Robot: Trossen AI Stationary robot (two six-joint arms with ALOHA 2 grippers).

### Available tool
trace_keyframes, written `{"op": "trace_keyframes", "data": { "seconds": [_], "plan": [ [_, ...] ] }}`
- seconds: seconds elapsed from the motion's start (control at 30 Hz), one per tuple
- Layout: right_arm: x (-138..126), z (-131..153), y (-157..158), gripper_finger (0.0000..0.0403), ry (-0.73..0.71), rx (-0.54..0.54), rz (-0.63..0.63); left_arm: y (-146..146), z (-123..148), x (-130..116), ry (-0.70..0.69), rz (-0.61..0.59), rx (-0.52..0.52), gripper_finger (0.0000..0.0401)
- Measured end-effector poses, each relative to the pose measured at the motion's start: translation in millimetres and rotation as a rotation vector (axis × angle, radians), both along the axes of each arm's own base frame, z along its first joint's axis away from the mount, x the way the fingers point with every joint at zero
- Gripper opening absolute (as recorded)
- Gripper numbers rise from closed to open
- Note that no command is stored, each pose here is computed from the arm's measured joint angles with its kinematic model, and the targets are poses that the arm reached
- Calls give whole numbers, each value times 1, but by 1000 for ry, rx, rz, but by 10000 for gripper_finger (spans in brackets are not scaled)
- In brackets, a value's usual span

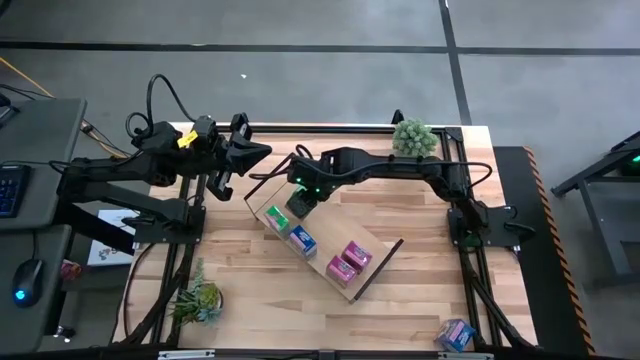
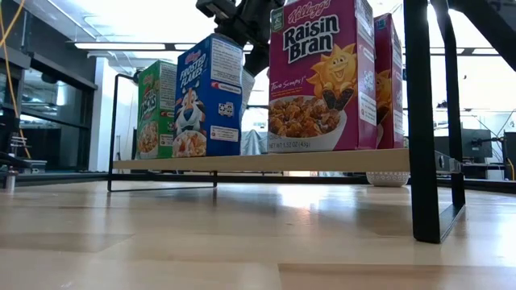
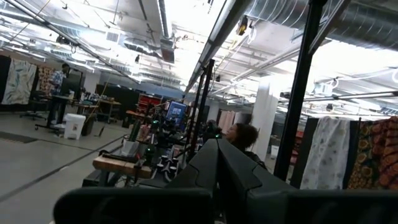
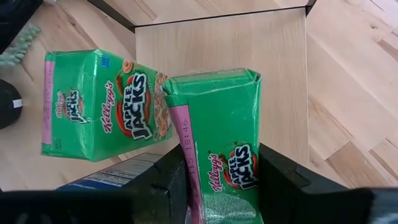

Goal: Stack cereal on shelf
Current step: Put the green cereal box on the shelf aligned with the other green cereal box

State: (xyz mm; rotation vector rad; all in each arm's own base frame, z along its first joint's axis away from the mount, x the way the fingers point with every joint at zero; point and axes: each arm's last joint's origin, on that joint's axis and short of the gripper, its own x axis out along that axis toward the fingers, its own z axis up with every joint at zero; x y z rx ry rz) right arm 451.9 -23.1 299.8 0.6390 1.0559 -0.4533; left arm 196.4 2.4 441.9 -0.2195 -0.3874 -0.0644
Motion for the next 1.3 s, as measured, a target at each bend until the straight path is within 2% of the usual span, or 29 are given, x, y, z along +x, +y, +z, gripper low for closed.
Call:
{"op": "trace_keyframes", "data": {
  "seconds": [0.23,0.53,0.7,0.93,1.07,1.2,1.3],
  "plan": [
    [1,0,2,145,-5,-5,25,0,0,0,1,0,0,0],
    [2,0,12,234,-12,-19,56,0,0,0,2,0,0,0],
    [4,1,12,262,-34,-27,72,0,0,0,5,0,0,0],
    [9,8,11,266,-114,-61,122,0,-1,0,6,0,0,0],
    [3,27,7,266,-151,-121,168,0,-1,0,8,0,0,0],
    [-16,43,8,261,-76,-188,242,0,-2,1,17,0,0,0],
    [-35,48,18,234,42,-230,299,0,-2,1,24,0,0,0]
  ]
}}
